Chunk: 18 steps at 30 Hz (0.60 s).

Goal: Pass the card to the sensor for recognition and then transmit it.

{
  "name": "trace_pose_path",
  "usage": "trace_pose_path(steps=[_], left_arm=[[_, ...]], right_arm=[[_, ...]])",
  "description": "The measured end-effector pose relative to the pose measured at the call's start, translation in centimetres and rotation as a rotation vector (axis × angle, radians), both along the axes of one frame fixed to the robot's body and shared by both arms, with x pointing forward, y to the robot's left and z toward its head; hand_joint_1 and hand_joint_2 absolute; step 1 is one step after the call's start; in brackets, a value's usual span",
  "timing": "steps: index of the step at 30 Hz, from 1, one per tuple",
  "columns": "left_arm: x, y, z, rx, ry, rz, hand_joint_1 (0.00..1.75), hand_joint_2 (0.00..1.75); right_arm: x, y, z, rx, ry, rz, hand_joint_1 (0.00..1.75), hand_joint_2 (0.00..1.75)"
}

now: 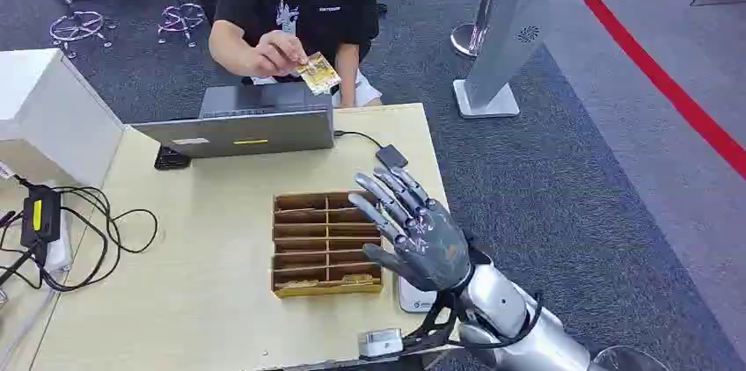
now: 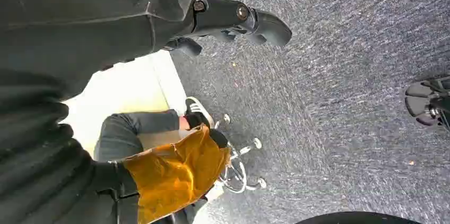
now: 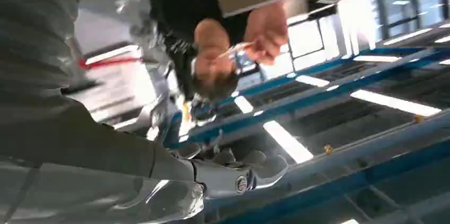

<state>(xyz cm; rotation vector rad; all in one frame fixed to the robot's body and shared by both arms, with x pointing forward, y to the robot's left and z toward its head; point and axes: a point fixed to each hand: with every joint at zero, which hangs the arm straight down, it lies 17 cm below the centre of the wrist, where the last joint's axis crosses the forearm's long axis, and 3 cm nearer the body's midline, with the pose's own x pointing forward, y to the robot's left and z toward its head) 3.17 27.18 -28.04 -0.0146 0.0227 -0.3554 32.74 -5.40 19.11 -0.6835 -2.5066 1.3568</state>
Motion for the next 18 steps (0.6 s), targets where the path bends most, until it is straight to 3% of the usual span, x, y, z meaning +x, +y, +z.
trace_pose_path(steps=[7,11,15,18], left_arm=[[0.0,0.1,0.0,0.006,0.001,0.001,0.0,1.75],[0.0,0.2,0.0,0.01,0.002,-0.004,0.0,1.75],[-0.2,0.3,0.0,0.012,0.006,-0.031,0.0,1.75],[-0.2,0.3,0.0,0.012,0.01,-0.077,0.0,1.75]], right_arm=[[-5.8,2.0,-2.5,0.062,0.127,0.163,0.0,1.75],[-6.9,2.8,-3.7,0.019,0.113,0.161,0.0,1.75],[-4.3,2.4,-1.2,0.021,-0.002,0.08,0.0,1.75],[2.1,0.2,3.9,0.098,-0.083,-0.093,0.0,1.75]])
